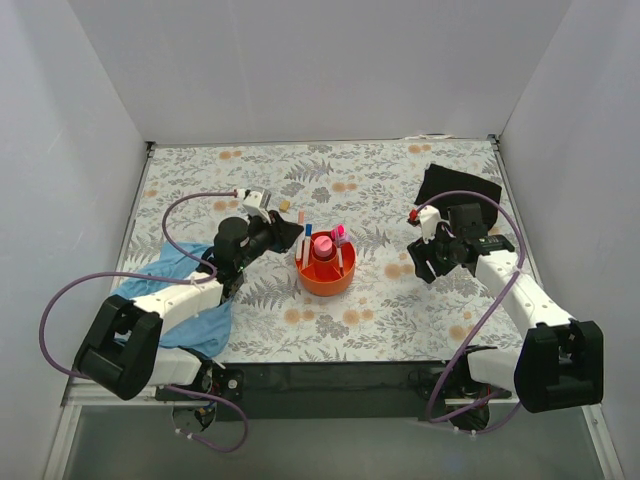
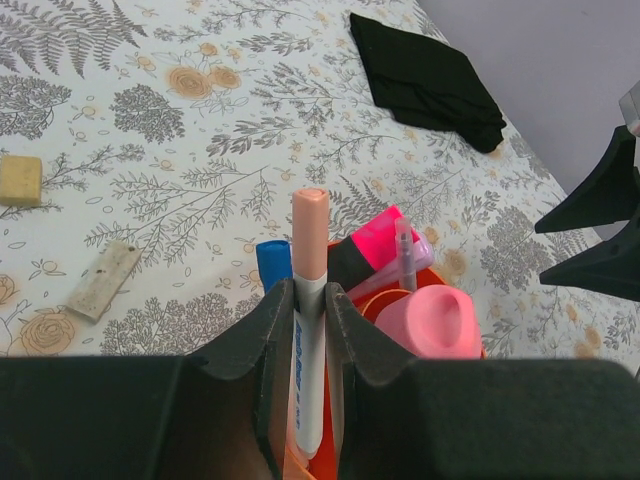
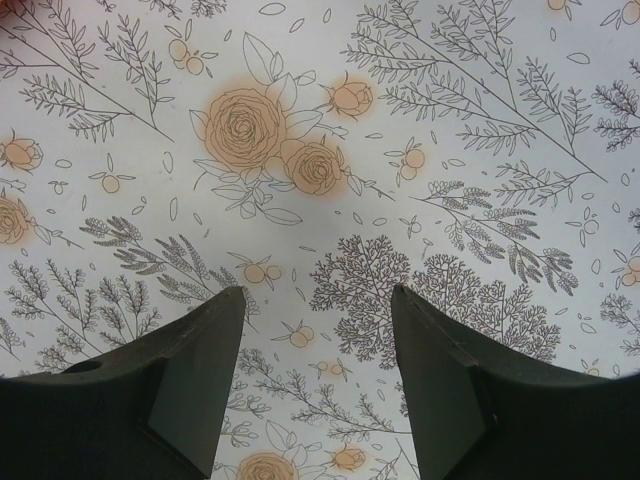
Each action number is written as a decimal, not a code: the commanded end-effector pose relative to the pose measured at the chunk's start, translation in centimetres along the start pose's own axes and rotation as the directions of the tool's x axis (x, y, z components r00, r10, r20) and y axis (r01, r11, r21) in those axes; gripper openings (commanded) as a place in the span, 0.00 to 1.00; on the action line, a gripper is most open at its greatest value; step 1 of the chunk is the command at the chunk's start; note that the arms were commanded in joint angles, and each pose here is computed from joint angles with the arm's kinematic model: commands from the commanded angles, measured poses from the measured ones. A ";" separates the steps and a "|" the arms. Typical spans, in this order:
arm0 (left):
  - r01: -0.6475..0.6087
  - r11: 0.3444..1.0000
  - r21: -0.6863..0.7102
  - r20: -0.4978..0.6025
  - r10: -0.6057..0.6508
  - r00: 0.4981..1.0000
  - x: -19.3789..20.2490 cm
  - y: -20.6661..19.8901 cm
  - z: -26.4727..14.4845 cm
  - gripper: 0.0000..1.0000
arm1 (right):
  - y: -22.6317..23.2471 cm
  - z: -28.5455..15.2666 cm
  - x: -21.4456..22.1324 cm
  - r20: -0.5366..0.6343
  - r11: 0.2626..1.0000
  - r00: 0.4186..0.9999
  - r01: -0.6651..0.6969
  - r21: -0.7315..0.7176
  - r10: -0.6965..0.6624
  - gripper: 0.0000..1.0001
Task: Sort the stationery into containers
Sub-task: Place the pen in the storage box, then pick up the pen from the center of the board.
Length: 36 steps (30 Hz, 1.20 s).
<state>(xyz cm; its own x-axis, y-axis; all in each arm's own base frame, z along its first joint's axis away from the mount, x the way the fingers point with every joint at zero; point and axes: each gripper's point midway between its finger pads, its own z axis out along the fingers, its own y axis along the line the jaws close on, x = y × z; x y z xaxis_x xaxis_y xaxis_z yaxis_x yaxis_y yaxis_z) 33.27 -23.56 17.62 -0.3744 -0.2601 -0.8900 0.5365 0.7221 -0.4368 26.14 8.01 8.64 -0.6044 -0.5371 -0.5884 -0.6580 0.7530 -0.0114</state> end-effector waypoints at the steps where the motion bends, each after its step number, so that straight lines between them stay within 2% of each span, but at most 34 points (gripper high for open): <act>1: 0.004 1.000 0.017 0.030 -0.004 1.000 -0.2 -0.2 -0.1 0.00 | -0.1 0.2 -0.2 -0.004 1.000 1.000 -0.004 -0.012 0.004 0.69; 11: 0.051 0.997 0.059 -0.049 -0.048 0.998 2.5 -0.5 -0.1 0.02 | -0.4 0.8 -0.4 -0.020 1.000 1.000 -0.008 -0.022 0.007 0.69; 19: 0.047 0.995 0.084 -0.067 -0.041 0.997 2.0 -1.1 0.4 0.37 | -0.4 1.0 -0.5 -0.020 1.000 1.000 -0.007 -0.026 0.006 0.69; 22: 0.049 0.995 0.088 -0.083 -0.042 0.996 1.2 -1.6 0.6 0.44 | -0.5 1.0 -0.6 -0.019 1.000 1.000 -0.006 -0.025 0.006 0.69; 26: -0.001 0.998 0.059 -0.059 0.005 0.998 -2.4 -2.3 0.9 0.49 | -0.6 1.0 -1.0 -0.014 1.000 1.000 -0.005 -0.028 0.005 0.69; 28: -0.114 0.993 -0.025 0.015 0.115 0.993 -7.4 -1.8 1.0 0.58 | -0.7 1.1 -1.3 -0.010 1.000 1.000 -0.007 -0.031 0.007 0.69; 29: -0.151 0.982 -0.110 0.051 0.157 0.986 -9.5 -0.4 0.9 0.69 | -0.6 1.2 -1.4 -0.005 0.999 1.000 -0.007 -0.037 0.007 0.69; 30: -0.230 0.958 -0.171 0.059 0.243 0.968 -12.7 1.5 0.8 0.72 | -0.6 1.2 -1.6 0.000 0.999 1.000 -0.009 -0.041 0.009 0.69; 31: -0.272 0.943 -0.193 0.029 0.282 0.959 -13.7 2.7 0.9 0.74 | -0.6 1.5 -1.7 0.000 0.999 1.000 -0.012 -0.048 0.012 0.69; 32: -0.292 0.935 -0.200 -0.134 0.269 0.954 -11.2 4.8 0.7 0.74 | -0.4 1.7 -2.0 0.012 0.998 1.000 -0.012 -0.062 0.012 0.70; 33: -0.372 0.901 -0.225 -0.192 0.333 0.923 -13.6 7.4 1.9 0.72 | -0.6 1.8 -2.5 0.029 0.998 1.000 -0.007 -0.064 0.009 0.70; 35: -0.359 0.903 -0.234 -0.382 0.254 0.889 -11.2 10.9 1.5 0.68 | -0.5 2.1 -3.3 0.053 0.997 0.999 0.003 -0.083 0.002 0.70; 36: -0.345 0.901 -0.261 -0.421 0.215 0.881 -11.6 14.2 1.8 0.66 | -0.8 2.1 -3.9 0.070 0.997 0.997 0.013 -0.076 -0.008 0.71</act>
<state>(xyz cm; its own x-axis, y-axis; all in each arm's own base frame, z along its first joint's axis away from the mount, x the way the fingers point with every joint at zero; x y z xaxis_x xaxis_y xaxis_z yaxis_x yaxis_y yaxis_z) 44.17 -18.55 30.80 -0.2089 -0.0594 -0.9761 0.4805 0.8631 -0.1553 27.24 8.89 6.95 -0.6353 -0.5395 -0.5526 -0.6734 0.7373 0.0543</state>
